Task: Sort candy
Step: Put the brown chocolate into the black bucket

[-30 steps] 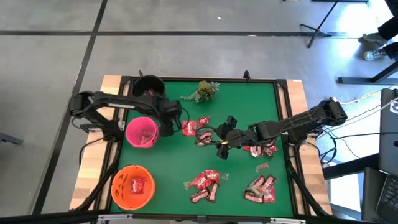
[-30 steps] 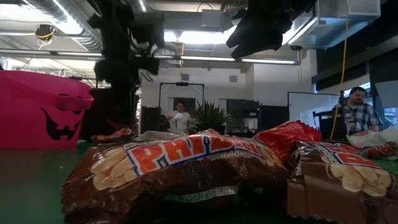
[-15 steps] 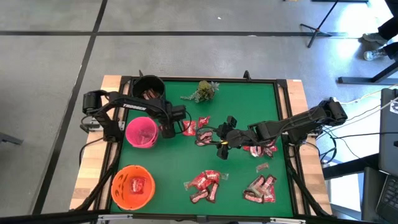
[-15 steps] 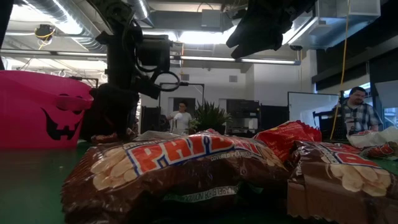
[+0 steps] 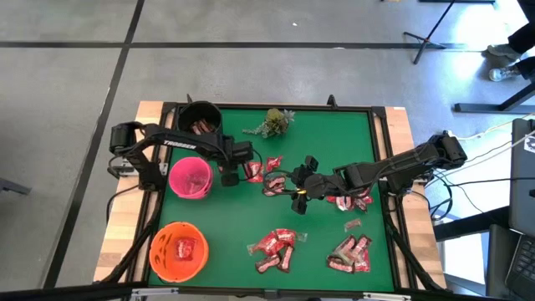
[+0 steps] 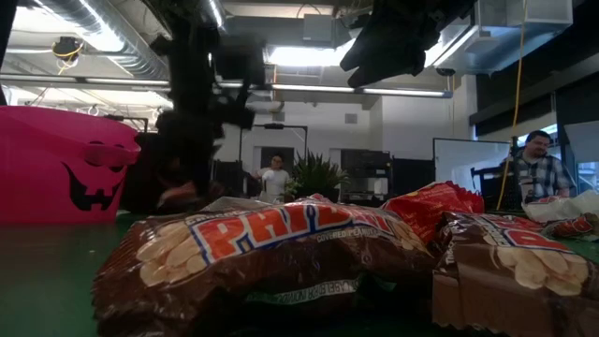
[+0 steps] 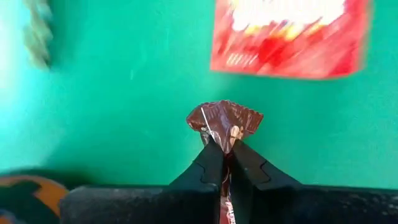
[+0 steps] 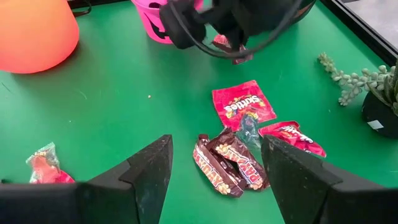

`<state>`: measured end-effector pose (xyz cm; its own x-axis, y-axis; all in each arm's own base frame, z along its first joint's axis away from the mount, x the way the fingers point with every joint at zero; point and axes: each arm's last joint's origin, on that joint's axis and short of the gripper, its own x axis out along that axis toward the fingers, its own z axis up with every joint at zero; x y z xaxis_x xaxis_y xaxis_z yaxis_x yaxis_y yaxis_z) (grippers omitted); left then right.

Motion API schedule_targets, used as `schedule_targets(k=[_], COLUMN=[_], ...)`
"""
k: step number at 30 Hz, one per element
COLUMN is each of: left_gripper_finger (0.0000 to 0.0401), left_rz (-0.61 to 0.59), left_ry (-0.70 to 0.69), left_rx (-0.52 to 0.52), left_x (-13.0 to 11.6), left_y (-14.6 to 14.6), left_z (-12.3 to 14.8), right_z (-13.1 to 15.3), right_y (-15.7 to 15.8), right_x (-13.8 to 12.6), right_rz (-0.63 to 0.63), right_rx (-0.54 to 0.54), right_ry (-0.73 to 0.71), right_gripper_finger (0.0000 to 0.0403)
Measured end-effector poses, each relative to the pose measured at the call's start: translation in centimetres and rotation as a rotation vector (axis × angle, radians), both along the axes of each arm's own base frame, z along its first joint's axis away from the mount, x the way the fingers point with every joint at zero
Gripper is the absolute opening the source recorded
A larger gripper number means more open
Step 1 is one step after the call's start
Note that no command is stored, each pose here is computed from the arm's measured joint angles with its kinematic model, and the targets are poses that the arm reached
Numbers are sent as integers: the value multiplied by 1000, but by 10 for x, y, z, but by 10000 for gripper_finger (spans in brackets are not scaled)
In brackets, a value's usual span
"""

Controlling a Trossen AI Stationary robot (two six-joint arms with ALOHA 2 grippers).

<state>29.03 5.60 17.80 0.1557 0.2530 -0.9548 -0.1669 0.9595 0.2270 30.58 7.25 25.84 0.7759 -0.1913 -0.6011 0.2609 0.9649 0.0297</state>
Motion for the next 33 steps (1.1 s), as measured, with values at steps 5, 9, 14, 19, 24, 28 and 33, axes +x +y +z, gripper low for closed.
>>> schedule_targets(k=[5,9,14,19,24,28,33], left_gripper_finger=[0,0,0,0,9,46,105], left_rz=[-63,-64,-12,76,145,249,336], left_ry=[-130,-192,-437,-575,-589,-535,-450], left_rx=[78,190,282,339,351,367,343], left_x=[4,-22,-80,-129,-147,-150,-145], left_y=[-16,-20,-9,8,25,46,70], left_z=[46,96,160,190,194,188,175], right_z=[-7,-19,-29,-29,-25,-24,-25], right_y=[0,-1,-2,-2,-1,-1,0], right_x=[-1,-3,-7,-6,-3,-3,-3], right_rz=[-1,-10,-32,-35,-21,-11,22], right_rx=[4,18,40,44,31,32,31], right_ry=[-17,-17,-1,-17,-64,-65,-55], right_gripper_finger=[243,243,243,243,243,243,243])
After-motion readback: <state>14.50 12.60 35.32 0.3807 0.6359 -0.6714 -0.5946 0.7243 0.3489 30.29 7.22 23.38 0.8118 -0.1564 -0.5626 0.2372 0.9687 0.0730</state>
